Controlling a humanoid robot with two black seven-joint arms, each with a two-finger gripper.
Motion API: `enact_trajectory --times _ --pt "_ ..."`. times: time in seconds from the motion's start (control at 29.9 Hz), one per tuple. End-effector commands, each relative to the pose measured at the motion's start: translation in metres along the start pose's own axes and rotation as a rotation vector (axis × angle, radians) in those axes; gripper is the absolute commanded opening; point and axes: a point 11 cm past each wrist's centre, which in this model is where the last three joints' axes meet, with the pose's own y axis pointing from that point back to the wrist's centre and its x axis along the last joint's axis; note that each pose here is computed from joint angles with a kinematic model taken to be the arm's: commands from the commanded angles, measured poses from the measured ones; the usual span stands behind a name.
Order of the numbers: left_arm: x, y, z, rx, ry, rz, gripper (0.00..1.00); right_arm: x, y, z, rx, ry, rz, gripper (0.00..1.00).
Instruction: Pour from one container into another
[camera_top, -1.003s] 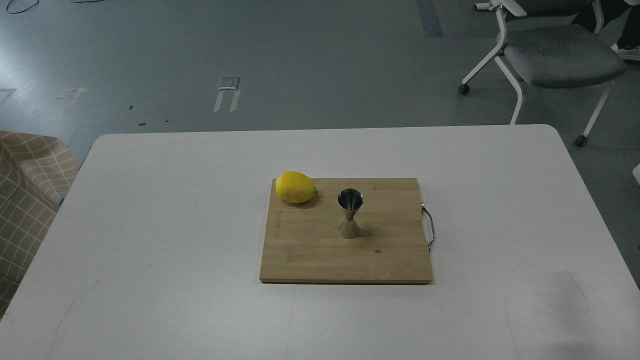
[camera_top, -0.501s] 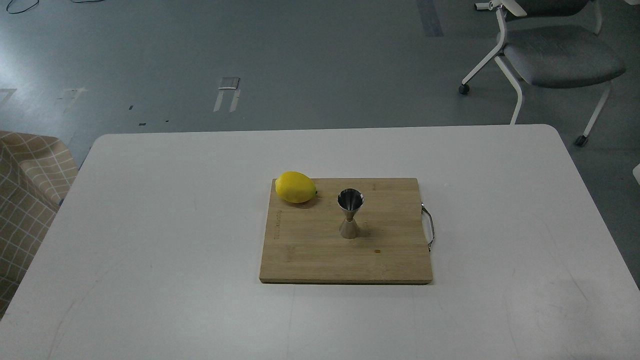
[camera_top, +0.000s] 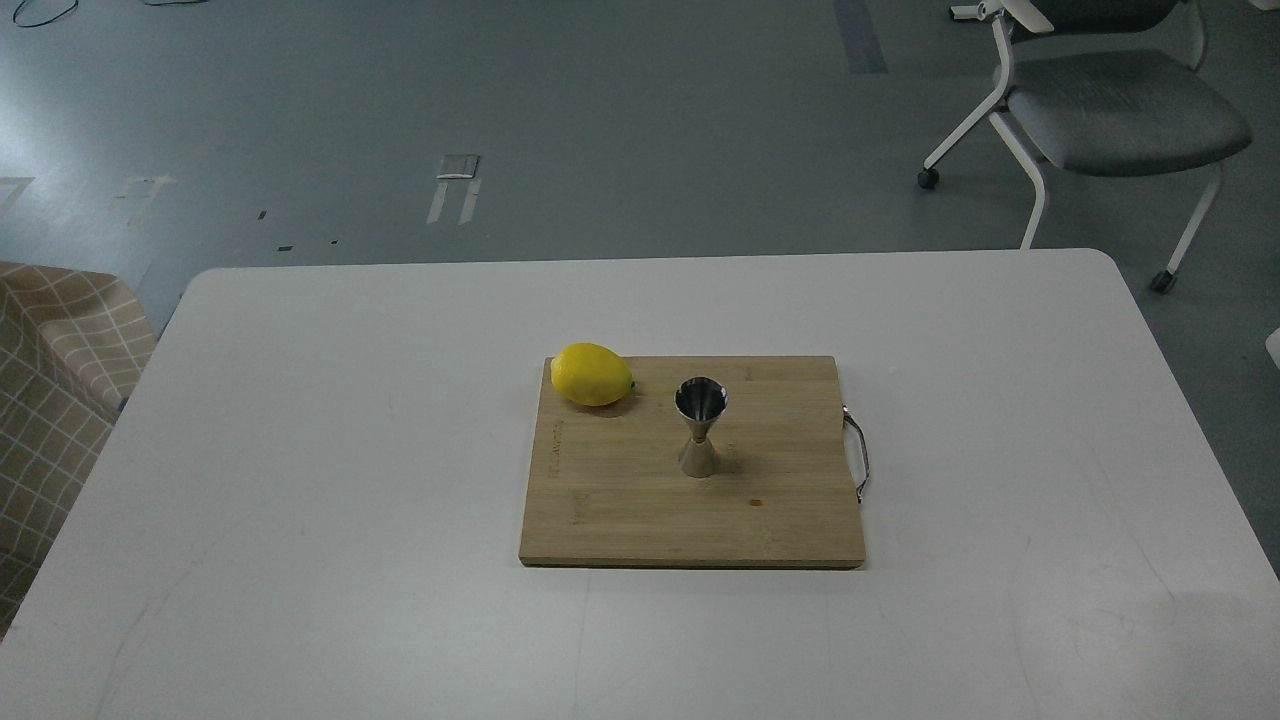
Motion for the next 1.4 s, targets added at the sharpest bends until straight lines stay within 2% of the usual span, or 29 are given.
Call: enact_trajectory --times 0.0,0.43,0.77,1.17,1.37 --pt "0.0 0.0 0.0 0.0 0.0 0.0 0.98 0.01 0.01 0.001 -0.025 0.017 0.045 1.0" --pt "0.0 0.0 0.0 0.0 0.0 0.0 0.98 0.04 0.037 0.009 -0.102 0.045 0.16 1.0" --pt "0.0 0.0 0.0 0.0 0.0 0.0 0.98 0.081 0.078 0.025 -0.205 0.093 0.309 1.0" --pt "0.0 0.0 0.0 0.0 0.0 0.0 0.98 0.119 0.106 0.048 -0.308 0.145 0.441 1.0" --pt "0.0 0.0 0.0 0.0 0.0 0.0 0.98 0.136 0.124 0.087 -0.396 0.096 0.508 1.0"
